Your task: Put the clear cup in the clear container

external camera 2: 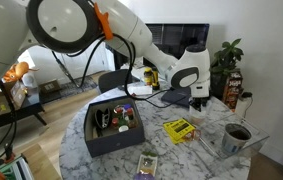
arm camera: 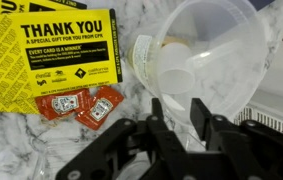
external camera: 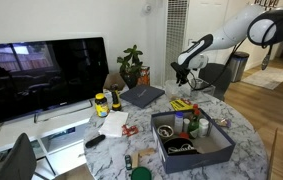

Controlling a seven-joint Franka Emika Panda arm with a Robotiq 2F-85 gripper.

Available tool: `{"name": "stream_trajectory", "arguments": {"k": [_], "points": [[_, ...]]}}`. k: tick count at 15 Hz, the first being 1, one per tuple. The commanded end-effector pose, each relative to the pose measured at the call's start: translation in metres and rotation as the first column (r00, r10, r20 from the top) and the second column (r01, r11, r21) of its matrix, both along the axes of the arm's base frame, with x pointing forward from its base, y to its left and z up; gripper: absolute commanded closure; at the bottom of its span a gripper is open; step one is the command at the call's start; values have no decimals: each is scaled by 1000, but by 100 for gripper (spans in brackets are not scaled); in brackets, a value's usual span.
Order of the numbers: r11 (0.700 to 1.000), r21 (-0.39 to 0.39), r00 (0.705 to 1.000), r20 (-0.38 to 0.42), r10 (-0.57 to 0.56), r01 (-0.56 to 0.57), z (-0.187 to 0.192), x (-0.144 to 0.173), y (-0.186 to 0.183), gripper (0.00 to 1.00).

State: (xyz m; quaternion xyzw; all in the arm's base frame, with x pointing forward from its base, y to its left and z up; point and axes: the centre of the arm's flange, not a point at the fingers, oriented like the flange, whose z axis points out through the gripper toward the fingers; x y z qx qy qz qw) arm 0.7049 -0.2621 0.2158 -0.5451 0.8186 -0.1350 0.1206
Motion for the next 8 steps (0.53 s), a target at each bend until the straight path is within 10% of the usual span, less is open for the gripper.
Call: {"name": "stream_trajectory", "arguments": {"k": [1, 8], "points": [[996, -11, 996, 13, -94, 94, -9, 2, 0, 95], [999, 11, 999, 40, 29, -30, 49, -3, 23, 99]]}}
